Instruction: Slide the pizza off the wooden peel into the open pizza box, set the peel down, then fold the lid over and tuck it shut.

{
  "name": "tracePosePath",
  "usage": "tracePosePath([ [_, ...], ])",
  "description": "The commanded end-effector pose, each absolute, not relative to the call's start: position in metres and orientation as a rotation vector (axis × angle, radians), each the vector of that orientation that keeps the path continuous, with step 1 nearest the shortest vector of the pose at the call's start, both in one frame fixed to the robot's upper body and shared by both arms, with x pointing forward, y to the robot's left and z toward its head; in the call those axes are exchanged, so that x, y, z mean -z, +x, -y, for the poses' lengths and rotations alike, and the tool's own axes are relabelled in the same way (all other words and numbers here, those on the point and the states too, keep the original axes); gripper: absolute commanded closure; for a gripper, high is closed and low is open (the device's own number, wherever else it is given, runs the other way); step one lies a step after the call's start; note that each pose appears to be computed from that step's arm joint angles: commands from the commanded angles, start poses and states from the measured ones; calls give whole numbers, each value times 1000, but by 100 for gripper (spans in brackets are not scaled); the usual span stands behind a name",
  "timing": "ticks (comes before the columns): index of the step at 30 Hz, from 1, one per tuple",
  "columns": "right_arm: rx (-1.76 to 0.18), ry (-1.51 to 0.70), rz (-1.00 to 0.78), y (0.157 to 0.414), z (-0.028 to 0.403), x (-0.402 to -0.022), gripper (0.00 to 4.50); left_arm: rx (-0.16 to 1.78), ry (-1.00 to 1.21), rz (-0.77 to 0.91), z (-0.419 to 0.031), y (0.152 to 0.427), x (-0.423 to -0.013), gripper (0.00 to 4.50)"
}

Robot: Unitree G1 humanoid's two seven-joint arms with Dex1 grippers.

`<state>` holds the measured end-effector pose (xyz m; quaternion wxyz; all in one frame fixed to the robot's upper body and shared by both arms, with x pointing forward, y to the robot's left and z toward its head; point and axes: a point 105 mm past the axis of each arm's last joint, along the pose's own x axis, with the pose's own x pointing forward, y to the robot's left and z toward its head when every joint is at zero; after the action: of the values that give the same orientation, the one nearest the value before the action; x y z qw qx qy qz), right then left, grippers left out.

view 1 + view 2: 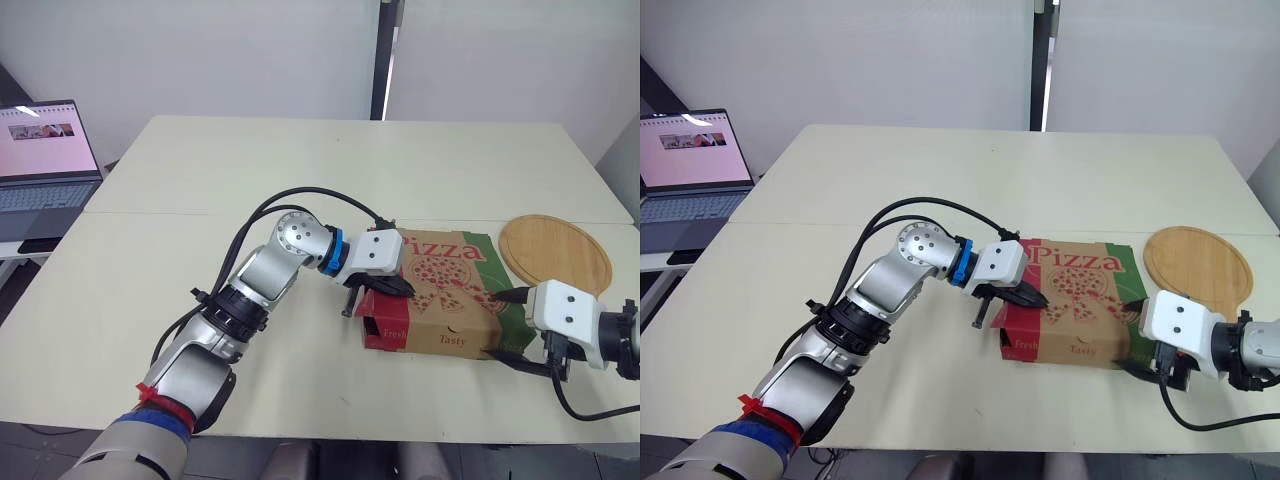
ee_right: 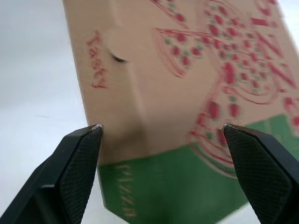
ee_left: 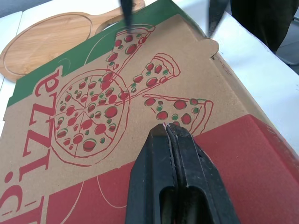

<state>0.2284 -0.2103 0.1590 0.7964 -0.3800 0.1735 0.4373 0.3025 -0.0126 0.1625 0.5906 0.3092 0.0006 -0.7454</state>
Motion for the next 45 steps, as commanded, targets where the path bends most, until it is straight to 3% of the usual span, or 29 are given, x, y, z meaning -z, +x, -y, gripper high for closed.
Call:
tracePosePath([
  [1,-917,-844,-297,234,208,-174,9,1743,731,53,15,301,-176,450],
  [22,-904,-790,-322,233,204,-158,9,1879,869,23,32,274,-145,450],
  [30,-905,-542,-363,220,211,-185,9,1865,871,23,33,276,-144,450],
  [35,-874,-481,-287,236,197,-190,9,1855,862,30,34,278,-146,450],
  [38,-867,-498,-282,250,184,-170,66,1846,855,38,34,279,-150,450],
  [45,-933,-468,-283,251,168,-158,323,1825,852,42,32,282,-153,450],
])
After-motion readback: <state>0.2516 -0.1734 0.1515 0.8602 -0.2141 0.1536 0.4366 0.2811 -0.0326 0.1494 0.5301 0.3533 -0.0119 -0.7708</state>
